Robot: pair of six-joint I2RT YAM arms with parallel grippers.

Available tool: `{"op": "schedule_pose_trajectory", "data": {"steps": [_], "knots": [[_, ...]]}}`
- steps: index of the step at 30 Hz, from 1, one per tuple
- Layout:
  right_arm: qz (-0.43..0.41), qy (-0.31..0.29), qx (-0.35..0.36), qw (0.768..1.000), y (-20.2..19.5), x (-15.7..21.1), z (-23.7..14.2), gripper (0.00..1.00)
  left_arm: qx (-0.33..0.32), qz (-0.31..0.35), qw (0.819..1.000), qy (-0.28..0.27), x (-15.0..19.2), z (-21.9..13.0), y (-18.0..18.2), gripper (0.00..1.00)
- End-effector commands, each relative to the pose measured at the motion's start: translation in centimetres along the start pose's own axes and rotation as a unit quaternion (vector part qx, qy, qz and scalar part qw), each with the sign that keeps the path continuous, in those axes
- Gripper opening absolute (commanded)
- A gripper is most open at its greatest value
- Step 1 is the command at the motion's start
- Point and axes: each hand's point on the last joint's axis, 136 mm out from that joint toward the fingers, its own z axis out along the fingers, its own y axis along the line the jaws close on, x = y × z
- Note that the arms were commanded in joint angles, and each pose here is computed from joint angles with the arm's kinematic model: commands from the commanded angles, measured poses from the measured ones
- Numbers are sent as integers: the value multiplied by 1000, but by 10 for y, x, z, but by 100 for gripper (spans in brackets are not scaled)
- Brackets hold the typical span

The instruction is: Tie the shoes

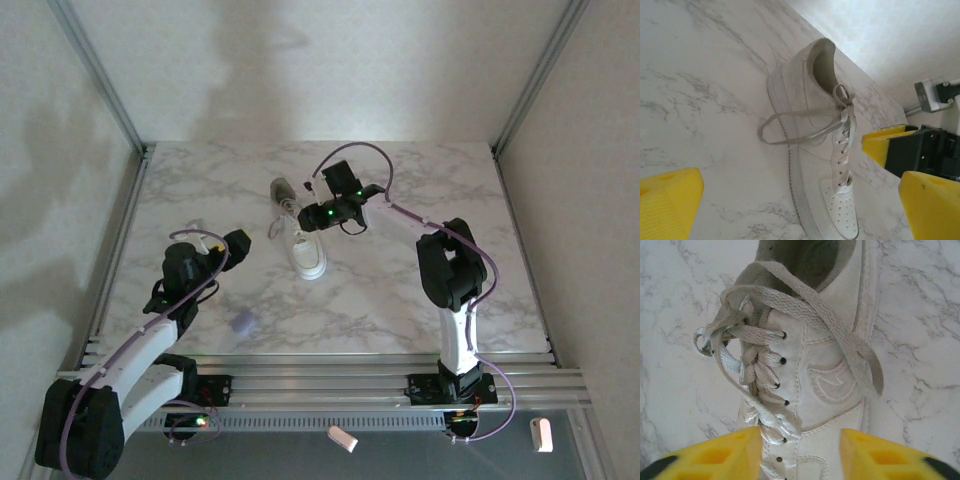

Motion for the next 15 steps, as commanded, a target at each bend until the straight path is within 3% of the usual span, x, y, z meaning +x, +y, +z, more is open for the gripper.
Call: {"op": "schedule_pose_trajectory", "data": {"steps": [1,7,15], "knots": [[-10,-5,-38,999,16,-10,4,50,25,4,1000,-8,-8,2,-11,100],[-14,5,-75,997,26,-9,10,50,26,2,1000,-3,-6,3,-10,100],[-13,22,-68,997,22,-4,18,46,27,1,1000,-3,-6,2,-11,100]]}}
